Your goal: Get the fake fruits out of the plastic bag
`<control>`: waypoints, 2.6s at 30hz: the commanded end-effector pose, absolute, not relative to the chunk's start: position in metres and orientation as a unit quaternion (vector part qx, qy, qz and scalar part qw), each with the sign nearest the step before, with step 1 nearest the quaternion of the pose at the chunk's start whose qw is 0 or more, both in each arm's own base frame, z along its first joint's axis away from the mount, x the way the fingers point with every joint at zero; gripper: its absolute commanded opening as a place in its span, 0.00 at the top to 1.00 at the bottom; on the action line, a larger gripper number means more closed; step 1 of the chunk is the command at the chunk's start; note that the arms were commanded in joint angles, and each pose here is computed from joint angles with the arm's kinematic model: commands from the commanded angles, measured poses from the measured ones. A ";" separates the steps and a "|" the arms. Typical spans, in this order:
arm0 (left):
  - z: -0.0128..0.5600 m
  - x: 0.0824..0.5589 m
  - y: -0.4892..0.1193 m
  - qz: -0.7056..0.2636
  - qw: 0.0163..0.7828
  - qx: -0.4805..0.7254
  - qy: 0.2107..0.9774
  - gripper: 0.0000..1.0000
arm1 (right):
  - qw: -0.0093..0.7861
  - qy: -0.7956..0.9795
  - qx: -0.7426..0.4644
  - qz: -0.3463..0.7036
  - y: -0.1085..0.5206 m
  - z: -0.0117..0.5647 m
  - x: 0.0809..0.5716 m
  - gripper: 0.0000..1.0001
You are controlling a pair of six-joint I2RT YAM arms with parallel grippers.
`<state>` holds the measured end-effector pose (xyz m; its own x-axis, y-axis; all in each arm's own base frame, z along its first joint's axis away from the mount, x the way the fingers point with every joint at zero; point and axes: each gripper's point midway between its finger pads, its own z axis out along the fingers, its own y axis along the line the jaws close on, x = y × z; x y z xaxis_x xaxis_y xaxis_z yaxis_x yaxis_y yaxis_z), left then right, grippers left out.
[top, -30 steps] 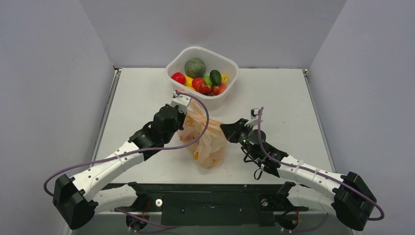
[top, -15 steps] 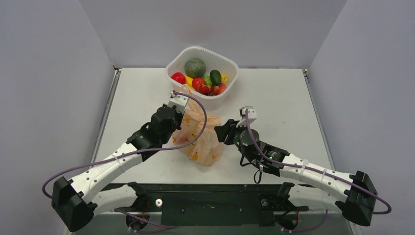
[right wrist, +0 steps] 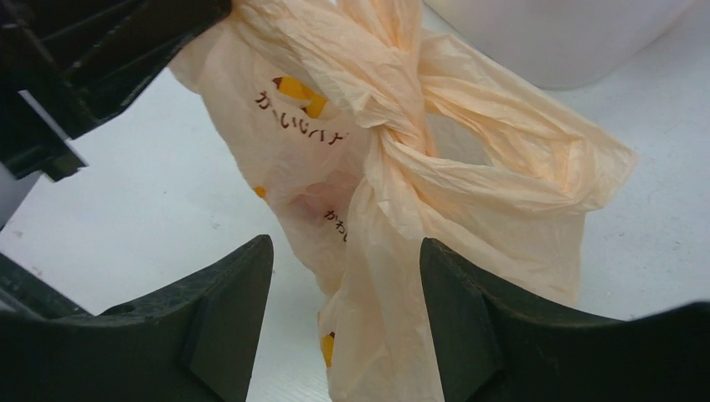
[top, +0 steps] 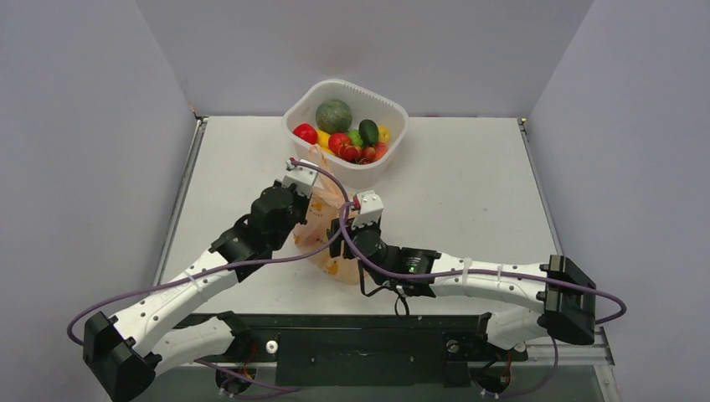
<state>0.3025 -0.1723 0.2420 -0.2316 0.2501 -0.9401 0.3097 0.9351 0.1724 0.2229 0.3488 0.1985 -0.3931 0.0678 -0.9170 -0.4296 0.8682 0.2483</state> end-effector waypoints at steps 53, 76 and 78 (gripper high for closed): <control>0.204 0.243 -0.139 -0.260 0.410 -0.001 0.874 0.95 | 0.547 0.753 -0.042 0.363 0.322 0.192 0.247 1.00; 0.282 0.234 -0.202 -0.188 0.434 0.180 0.862 0.56 | 0.509 0.781 -0.080 0.354 0.326 0.195 0.233 1.00; 0.276 0.239 -0.206 -0.180 0.433 0.188 0.863 0.56 | 0.508 0.781 -0.078 0.355 0.325 0.197 0.232 1.00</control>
<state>0.2252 -0.2151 0.2739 -0.5924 0.1255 -0.7958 0.5076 0.8252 -0.2478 0.2320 0.3230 0.1646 -0.4974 0.1899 -0.8464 -0.4683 0.7625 0.4463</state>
